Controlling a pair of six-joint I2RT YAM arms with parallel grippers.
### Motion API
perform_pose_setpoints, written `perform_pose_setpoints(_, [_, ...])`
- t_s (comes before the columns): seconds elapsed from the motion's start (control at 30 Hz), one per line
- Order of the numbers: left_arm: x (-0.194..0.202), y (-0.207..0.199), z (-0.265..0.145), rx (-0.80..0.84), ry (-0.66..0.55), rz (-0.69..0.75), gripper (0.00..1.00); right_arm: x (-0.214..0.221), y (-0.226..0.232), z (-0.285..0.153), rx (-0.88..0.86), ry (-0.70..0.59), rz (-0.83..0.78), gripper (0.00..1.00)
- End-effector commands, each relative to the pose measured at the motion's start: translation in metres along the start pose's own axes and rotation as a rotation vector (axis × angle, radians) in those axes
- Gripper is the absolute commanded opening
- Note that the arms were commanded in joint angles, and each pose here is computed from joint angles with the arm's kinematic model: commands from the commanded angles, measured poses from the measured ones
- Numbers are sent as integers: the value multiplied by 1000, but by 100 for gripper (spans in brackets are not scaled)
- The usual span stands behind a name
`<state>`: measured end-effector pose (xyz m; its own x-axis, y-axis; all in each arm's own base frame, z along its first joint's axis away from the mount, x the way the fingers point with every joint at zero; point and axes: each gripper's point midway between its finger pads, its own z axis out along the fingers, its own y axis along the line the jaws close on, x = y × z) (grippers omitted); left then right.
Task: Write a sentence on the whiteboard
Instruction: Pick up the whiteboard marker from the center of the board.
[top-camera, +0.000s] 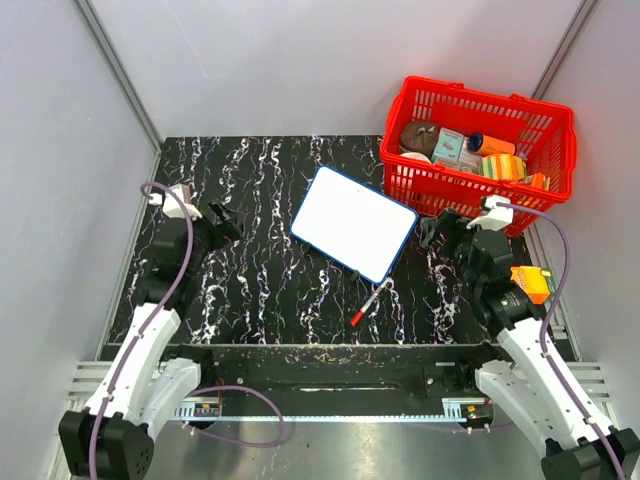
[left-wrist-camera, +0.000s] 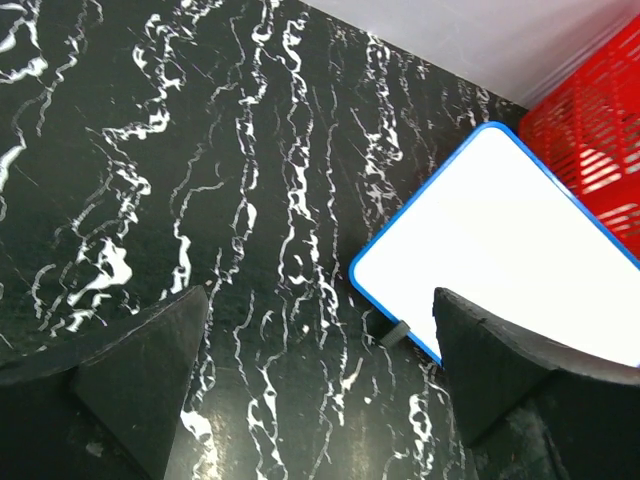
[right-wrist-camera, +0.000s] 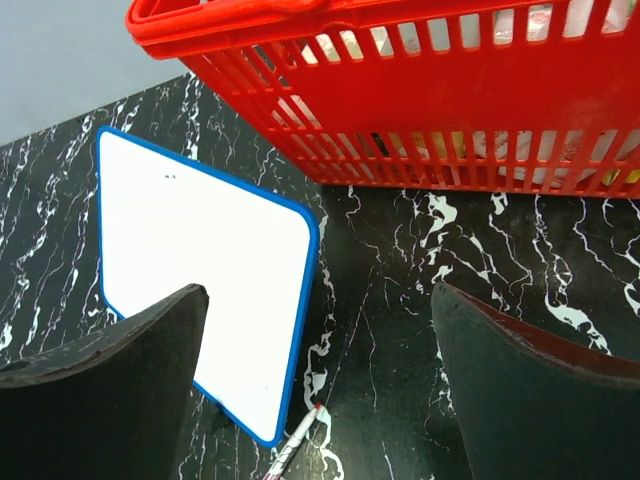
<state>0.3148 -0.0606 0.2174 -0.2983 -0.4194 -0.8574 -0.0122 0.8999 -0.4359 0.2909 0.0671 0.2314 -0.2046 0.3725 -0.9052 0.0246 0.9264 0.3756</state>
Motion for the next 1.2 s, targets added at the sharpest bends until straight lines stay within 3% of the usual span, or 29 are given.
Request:
perform_pose_setpoints(0.0, [6,-15,-13,79,14,-102,99,-6,19,-4,-65,42,9,100])
perform_pose_setpoints(0.17, [32,-59,-21,306,117,-23,99,1,11,-2,-23,75,10,100])
perform_pose_setpoints(0.37, [94,-110,-28,380,343,146,99,12,8,-1,-13,109,5,100])
perform_pose_setpoints(0.6, [185,-149,-34,335,514,449,99,22,11,2,-32,156,-4,100])
perform_pose_setpoints(0.73, [235,-185,-53,406,594,583,99,25,10,3,-28,170,-19,100])
perform_pose_setpoints(0.97, [295,-214,-65,447,665,716,98,26,4,2,-3,159,-24,100])
perform_pose_setpoints(1.17, [325,-214,-70,431,683,792,84,28,1,2,7,164,-33,100])
